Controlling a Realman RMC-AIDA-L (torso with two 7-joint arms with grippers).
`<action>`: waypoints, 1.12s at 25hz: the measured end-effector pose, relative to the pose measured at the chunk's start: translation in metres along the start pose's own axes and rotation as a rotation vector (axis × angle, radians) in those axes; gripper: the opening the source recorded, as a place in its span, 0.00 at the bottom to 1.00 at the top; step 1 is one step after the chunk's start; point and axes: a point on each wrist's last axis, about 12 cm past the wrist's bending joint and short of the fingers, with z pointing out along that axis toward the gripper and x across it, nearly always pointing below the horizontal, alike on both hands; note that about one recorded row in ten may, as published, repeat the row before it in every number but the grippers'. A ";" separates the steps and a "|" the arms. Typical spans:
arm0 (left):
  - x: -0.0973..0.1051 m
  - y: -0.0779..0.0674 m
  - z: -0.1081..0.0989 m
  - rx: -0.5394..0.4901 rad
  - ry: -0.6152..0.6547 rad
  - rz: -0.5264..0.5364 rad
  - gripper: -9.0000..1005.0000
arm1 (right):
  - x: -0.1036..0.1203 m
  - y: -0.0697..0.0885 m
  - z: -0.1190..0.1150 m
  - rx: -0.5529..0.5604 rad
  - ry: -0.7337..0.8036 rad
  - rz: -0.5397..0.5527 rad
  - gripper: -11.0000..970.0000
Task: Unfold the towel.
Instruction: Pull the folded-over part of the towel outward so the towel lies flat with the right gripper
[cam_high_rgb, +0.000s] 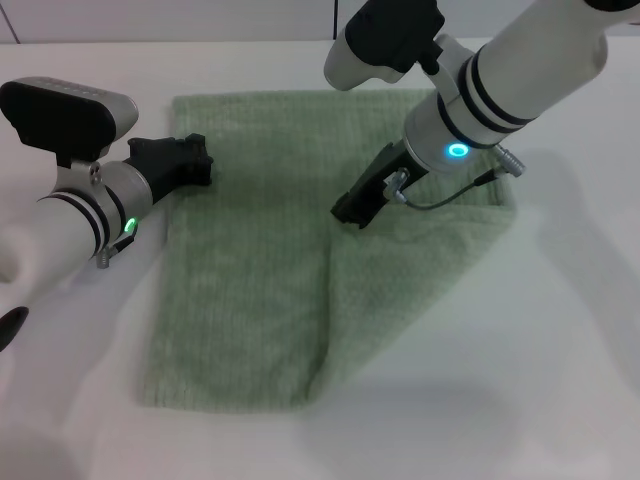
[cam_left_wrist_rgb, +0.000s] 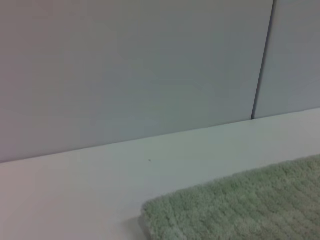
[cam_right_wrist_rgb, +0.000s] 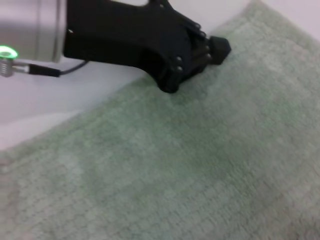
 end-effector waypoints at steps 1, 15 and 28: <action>0.000 0.000 0.000 0.000 0.000 0.000 0.01 | 0.000 0.001 -0.003 -0.004 -0.006 -0.007 0.05; 0.003 0.000 -0.001 0.000 0.003 -0.004 0.01 | 0.004 0.024 -0.048 -0.029 -0.009 -0.141 0.05; 0.003 0.001 -0.002 -0.001 0.003 -0.005 0.01 | 0.024 0.042 -0.083 -0.065 0.103 -0.209 0.05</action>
